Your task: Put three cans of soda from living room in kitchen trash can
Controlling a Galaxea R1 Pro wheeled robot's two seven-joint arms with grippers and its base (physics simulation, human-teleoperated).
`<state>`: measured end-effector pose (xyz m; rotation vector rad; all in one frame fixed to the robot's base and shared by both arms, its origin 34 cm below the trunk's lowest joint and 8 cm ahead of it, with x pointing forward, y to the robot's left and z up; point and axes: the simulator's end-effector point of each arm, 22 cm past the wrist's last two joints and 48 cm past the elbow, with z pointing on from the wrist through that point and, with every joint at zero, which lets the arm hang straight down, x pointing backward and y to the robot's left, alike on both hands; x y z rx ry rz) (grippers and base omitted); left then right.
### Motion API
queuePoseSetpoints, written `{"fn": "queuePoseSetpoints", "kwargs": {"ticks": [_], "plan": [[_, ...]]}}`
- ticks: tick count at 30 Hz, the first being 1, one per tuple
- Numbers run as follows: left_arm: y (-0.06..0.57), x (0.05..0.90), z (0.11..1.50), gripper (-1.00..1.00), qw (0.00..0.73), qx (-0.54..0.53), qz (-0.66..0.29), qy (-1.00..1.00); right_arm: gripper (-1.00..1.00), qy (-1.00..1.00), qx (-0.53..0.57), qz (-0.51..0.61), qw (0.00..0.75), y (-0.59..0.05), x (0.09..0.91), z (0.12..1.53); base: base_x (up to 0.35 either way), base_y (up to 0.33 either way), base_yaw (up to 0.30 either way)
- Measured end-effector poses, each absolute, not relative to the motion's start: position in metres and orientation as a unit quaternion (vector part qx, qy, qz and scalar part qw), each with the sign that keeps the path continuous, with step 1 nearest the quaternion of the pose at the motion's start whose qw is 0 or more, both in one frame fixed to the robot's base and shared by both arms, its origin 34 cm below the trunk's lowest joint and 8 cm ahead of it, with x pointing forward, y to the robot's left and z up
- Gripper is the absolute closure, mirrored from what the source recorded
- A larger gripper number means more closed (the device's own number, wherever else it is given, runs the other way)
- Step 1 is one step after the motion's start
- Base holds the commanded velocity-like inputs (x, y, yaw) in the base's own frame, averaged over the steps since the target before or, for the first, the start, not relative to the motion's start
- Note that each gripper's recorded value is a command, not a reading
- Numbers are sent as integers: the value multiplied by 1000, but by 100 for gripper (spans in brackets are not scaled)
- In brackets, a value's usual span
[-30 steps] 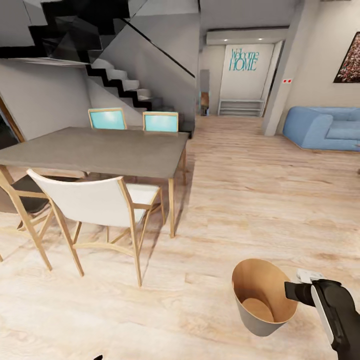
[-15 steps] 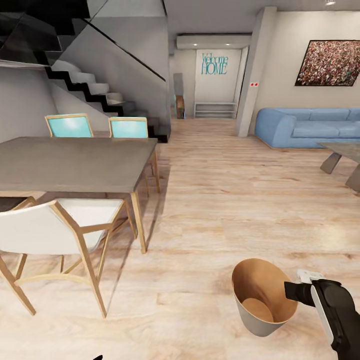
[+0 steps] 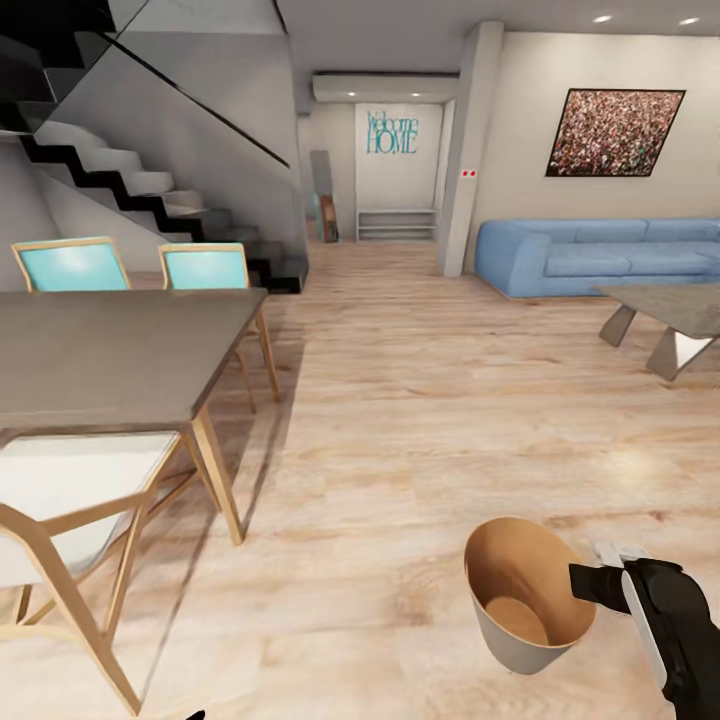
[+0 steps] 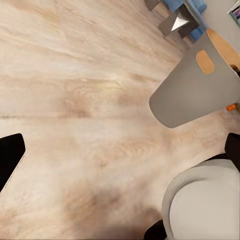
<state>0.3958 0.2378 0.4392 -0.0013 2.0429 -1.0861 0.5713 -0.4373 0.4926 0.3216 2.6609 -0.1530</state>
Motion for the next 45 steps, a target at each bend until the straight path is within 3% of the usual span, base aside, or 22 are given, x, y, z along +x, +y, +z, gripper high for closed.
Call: {"fn": "queuePoseSetpoints", "kwargs": {"ticks": [19, 45], "plan": [[243, 398, 443, -100, 407, 5, -426, 808, 100, 964, 118, -50, 234, -435, 574, 499, 329, -5, -142], [244, 399, 447, -100, 413, 5, -427, 804, 100, 960, 118, -49, 248, -435, 577, 513, 25, 0, -212]]}}
